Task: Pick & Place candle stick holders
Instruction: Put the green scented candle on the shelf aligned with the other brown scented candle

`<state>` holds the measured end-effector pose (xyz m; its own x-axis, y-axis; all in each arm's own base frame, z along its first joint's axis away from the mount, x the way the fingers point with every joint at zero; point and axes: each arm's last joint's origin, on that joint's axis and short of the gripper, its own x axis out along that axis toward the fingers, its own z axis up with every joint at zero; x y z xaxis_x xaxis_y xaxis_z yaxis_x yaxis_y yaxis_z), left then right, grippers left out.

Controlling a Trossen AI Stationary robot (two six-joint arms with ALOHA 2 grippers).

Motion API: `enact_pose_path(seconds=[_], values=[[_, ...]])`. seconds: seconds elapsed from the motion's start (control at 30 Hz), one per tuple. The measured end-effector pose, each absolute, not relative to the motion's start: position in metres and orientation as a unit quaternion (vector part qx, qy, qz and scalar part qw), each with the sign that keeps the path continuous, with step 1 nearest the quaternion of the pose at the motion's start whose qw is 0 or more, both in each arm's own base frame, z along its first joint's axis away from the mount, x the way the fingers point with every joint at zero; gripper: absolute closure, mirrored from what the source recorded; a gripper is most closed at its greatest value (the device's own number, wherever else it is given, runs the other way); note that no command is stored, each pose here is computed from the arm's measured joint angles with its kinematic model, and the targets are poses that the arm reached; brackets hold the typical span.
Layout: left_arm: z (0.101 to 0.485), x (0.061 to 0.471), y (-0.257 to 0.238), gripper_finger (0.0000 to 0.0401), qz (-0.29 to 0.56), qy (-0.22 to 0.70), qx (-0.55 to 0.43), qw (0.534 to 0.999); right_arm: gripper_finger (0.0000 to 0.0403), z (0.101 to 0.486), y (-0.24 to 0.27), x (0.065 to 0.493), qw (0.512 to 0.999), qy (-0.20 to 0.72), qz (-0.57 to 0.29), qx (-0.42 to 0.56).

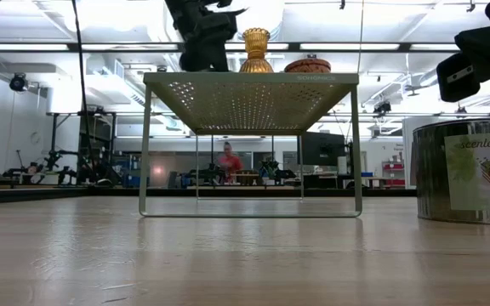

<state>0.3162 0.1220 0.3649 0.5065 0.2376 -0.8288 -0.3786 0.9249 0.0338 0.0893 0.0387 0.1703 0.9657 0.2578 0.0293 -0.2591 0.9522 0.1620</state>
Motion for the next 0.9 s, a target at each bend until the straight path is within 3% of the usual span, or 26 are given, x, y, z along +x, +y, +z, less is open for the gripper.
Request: enact_pose_path(seconds=[0.53, 0.9], values=[[0.413, 0.308, 0.111, 0.0002, 0.167, 0.419, -0.05, 0.891, 0.0394, 0.17, 0.039, 0.089, 0.988, -0.004, 0.131, 0.082], [0.442, 0.264, 0.09, 0.0002, 0.178, 0.383, -0.074, 0.903, 0.0394, 0.17, 0.039, 0.089, 0.988, -0.004, 0.131, 0.082]])
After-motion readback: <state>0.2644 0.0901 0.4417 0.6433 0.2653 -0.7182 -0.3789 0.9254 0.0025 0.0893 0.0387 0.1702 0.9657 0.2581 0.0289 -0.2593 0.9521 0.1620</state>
